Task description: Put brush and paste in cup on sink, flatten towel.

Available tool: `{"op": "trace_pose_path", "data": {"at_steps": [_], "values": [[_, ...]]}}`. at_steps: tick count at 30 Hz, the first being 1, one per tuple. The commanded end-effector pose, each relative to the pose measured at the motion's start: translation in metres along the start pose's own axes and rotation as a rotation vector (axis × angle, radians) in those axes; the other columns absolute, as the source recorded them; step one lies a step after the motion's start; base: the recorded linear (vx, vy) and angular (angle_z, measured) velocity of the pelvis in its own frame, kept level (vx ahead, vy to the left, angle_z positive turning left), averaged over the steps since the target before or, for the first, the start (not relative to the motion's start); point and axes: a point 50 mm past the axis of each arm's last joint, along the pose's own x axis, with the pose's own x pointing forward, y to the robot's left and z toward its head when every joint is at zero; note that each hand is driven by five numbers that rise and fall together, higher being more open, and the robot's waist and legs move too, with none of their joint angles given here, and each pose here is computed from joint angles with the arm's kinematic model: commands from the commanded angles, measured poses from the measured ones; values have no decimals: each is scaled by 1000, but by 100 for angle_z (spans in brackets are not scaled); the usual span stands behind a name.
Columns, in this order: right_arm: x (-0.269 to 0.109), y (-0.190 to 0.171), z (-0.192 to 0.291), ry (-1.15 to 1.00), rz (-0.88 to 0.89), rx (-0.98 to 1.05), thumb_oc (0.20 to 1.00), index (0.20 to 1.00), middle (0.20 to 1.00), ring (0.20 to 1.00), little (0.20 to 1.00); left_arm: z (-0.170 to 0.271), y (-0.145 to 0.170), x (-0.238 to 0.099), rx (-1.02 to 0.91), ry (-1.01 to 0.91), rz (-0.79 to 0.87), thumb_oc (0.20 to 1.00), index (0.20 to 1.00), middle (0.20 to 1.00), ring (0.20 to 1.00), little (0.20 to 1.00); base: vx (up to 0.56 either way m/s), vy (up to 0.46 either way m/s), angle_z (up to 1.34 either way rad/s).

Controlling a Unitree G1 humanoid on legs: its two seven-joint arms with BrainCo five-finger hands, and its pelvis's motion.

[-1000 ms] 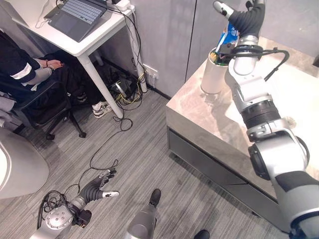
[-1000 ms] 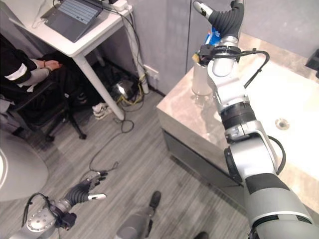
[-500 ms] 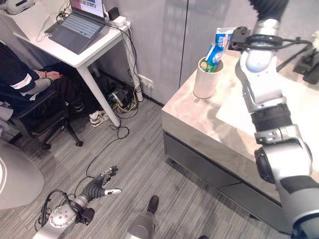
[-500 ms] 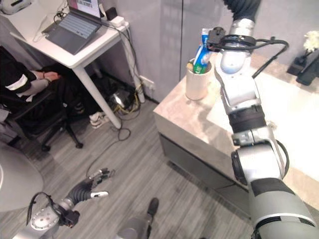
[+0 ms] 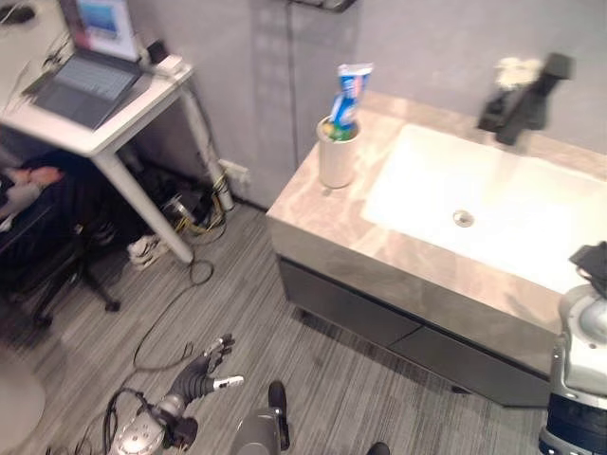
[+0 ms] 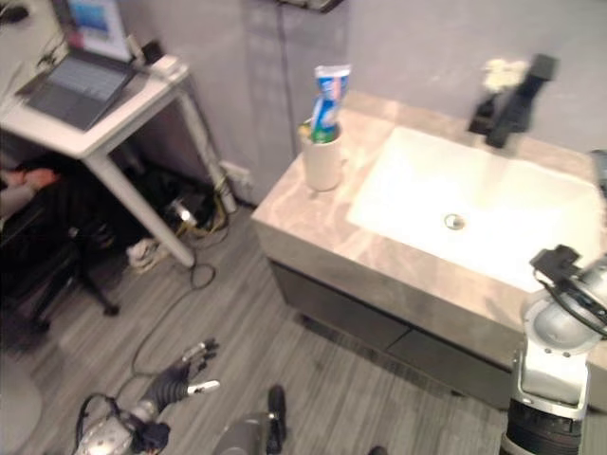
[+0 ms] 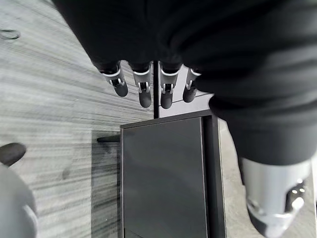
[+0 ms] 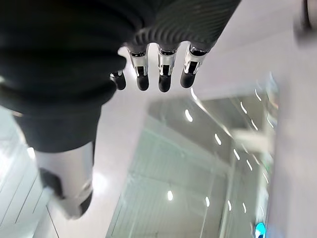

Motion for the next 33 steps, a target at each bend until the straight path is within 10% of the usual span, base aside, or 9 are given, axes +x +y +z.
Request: {"op": "trace_pose_path", "data": {"at_steps": [1, 8, 20, 25, 33], "values": [[11, -7, 3, -103, -42, -76, 1000, 1000, 1000, 1000, 1000, 20, 15, -2, 113, -95, 15, 1000, 1000, 1000, 1000, 1000, 15, 159, -53], [-35, -41, -56, 252, -180, -191, 1000, 1000, 1000, 1000, 1000, 27, 16, 4, 261, -119, -6, 1000, 1000, 1000, 1000, 1000, -6, 274, -9], [-258, -136, -143, 1392, -89, -638, 1000, 1000, 1000, 1000, 1000, 92, 39, -9, 353, -418, 138, 1000, 1000, 1000, 1000, 1000, 58, 160, -21], [-342, -136, -114, 1779, 383, -676, 1000, 1000, 1000, 1000, 1000, 126, 44, -14, 174, -605, 187, 1000, 1000, 1000, 1000, 1000, 175, -161, 24], [-333, -101, -127, 1623, 1002, -632, 1000, 1000, 1000, 1000, 1000, 166, 52, -16, 120, -778, 137, 1000, 1000, 1000, 1000, 1000, 209, -236, 64]]}}
